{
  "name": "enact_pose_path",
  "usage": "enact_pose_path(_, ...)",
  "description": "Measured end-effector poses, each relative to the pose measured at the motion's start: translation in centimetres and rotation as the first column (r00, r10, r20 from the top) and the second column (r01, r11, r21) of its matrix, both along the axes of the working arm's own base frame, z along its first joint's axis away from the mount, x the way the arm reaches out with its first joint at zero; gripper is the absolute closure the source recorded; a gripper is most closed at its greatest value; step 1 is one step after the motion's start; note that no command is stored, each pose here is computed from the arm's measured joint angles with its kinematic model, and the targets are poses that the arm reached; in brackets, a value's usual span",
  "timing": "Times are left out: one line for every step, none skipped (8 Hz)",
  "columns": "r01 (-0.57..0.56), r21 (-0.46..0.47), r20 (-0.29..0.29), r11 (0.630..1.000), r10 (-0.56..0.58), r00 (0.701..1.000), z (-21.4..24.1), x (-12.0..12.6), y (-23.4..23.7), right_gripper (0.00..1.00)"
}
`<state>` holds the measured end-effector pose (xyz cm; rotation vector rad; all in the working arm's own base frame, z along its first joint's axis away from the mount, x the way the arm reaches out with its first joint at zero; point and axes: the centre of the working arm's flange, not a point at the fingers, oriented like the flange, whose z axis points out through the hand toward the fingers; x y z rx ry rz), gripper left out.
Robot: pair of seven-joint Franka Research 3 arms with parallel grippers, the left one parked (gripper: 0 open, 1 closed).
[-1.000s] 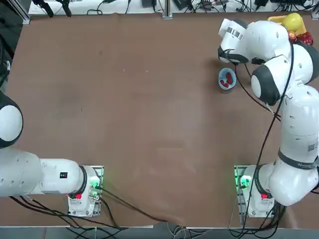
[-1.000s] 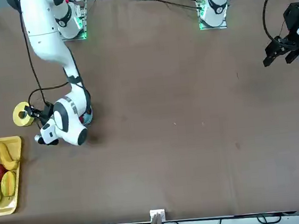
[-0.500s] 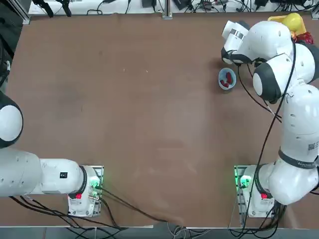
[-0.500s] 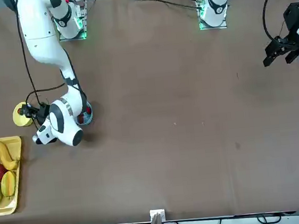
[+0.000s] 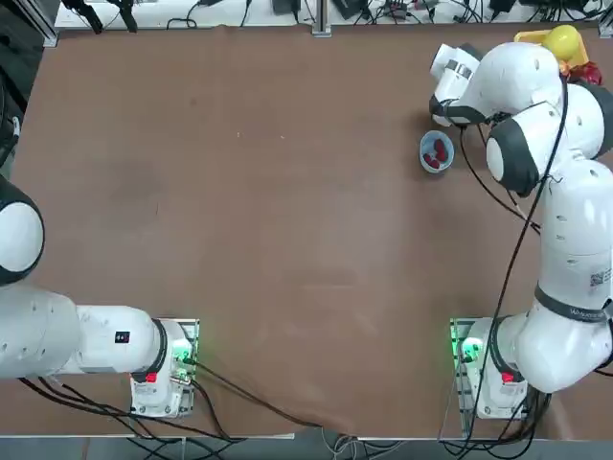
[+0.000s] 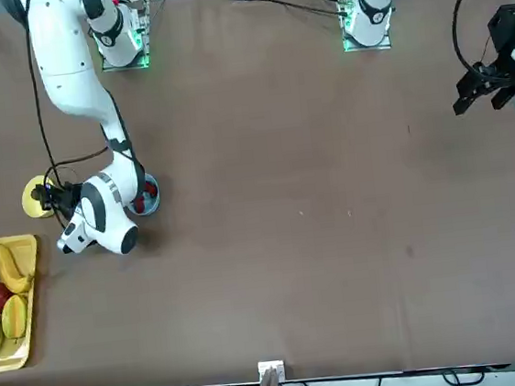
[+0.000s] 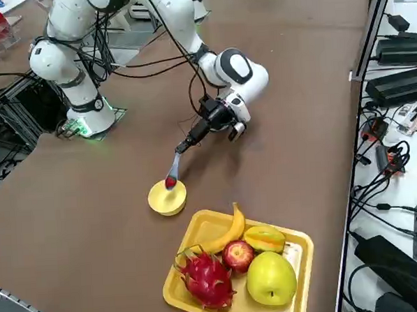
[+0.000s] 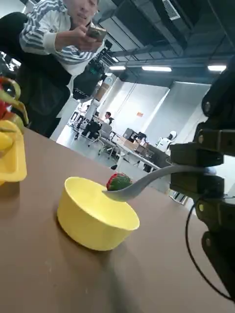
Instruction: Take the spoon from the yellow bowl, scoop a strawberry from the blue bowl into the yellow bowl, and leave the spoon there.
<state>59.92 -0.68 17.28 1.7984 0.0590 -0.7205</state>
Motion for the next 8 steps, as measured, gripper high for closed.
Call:
enact_pose_path(-0.003, 0.000, -0.027, 1.000, 0.003, 1.000, -1.1, -0.3, -0.2, 0.89)
enact_pose_path(-0.007, 0.000, -0.061, 1.000, 0.007, 0.998, -2.2, -0.6, -0.3, 0.89)
enact_pose_path(-0.021, 0.008, -0.118, 1.000, 0.021, 0.993, -3.2, -0.9, -0.4, 0.89)
enact_pose_path(-0.038, 0.020, -0.181, 0.999, 0.041, 0.983, -3.8, -1.0, -0.6, 0.89)
enact_pose_path(-0.056, 0.032, -0.232, 0.998, 0.062, 0.971, -3.9, -0.9, -0.7, 0.89)
enact_pose_path(-0.078, 0.043, -0.278, 0.996, 0.087, 0.957, -3.7, -0.7, -0.8, 0.89)
enact_pose_path(-0.102, 0.057, -0.328, 0.993, 0.115, 0.938, -3.6, -0.5, -0.9, 0.89)
enact_pose_path(-0.125, 0.065, -0.374, 0.990, 0.140, 0.917, -3.6, -0.3, -1.0, 0.89)
